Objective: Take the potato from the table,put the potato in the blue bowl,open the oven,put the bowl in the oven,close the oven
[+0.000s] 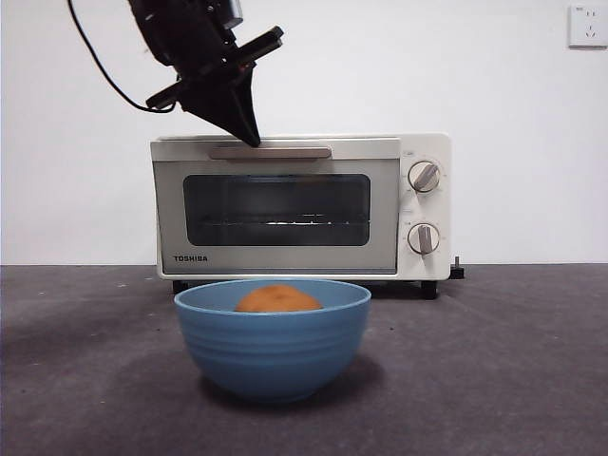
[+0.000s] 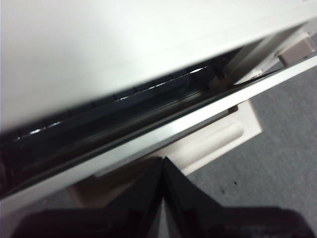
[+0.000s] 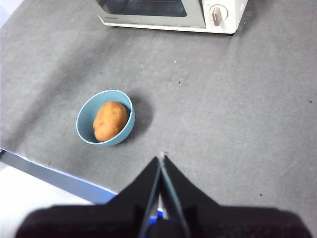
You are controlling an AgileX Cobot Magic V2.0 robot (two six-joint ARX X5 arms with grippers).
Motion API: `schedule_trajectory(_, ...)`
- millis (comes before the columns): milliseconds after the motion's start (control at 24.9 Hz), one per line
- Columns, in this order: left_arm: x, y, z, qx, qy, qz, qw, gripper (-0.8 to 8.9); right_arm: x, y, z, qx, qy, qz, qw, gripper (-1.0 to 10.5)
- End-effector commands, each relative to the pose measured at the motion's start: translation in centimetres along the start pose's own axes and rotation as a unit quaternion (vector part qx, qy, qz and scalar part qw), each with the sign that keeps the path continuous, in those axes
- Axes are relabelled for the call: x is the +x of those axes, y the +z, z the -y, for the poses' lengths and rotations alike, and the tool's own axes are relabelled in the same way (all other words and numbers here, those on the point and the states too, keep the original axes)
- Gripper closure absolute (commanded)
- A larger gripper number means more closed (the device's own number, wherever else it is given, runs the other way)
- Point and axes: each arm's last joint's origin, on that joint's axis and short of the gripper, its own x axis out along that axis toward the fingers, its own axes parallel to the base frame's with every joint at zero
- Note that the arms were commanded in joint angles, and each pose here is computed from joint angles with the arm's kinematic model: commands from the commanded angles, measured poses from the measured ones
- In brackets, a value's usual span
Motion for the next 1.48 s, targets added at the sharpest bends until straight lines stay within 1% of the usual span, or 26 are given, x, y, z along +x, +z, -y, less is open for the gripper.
schedule_trajectory(40,1.4,-3.1,-0.9,-0.022,0.022,-0.035,0.999,8.2,0.2,-0.1,0.1,0.005,-0.002,0.001,1.0,9.5)
schedule_trajectory(200,0.6,-5.0,-1.1,-0.03,0.022,-0.023,0.999,8.2,0.2,0.0,0.1,0.003,-0.002,0.005,1.0,9.5)
schedule_trajectory(361,0.6,-5.9,-1.2,-0.03,0.027,-0.018,0.999,8.2,0.2,0.2,0.1,0.002,-0.001,0.011,1.0,9.5)
schedule_trajectory(561,1.7,-7.3,-1.4,-0.036,0.035,-0.027,0.998,8.2,0.2,0.0,0.1,0.004,-0.002,0.001,1.0,9.5)
schedule_trajectory(802,3.4,-10.0,-0.6,-0.042,0.028,-0.046,0.998,8.2,0.2,-0.1,0.1,0.005,-0.002,-0.002,1.0,9.5)
schedule_trajectory(962,3.6,-10.0,-0.3,-0.047,0.024,-0.033,0.998,8.2,0.2,-0.1,0.1,0.006,-0.002,-0.002,1.0,9.5)
schedule_trajectory(1042,3.5,-10.2,-0.4,-0.046,0.026,-0.043,0.998,8.2,0.2,-0.1,0.1,0.005,-0.002,0.0,1.0,9.5)
schedule_trajectory(1123,3.5,-10.4,-0.3,-0.04,0.027,-0.054,0.997,8.2,0.2,-0.1,0.1,0.005,-0.002,-0.001,1.0,9.5)
schedule_trajectory(1283,3.6,-10.9,0.3,-0.007,0.022,-0.08,0.997,8.2,0.2,-0.1,0.1,0.005,-0.002,0.0,1.0,9.5)
schedule_trajectory(1483,3.5,-11.3,0.5,0.015,0.02,-0.1,0.995,8.2,0.2,-0.1,0.1,0.005,-0.002,0.0,1.0,9.5)
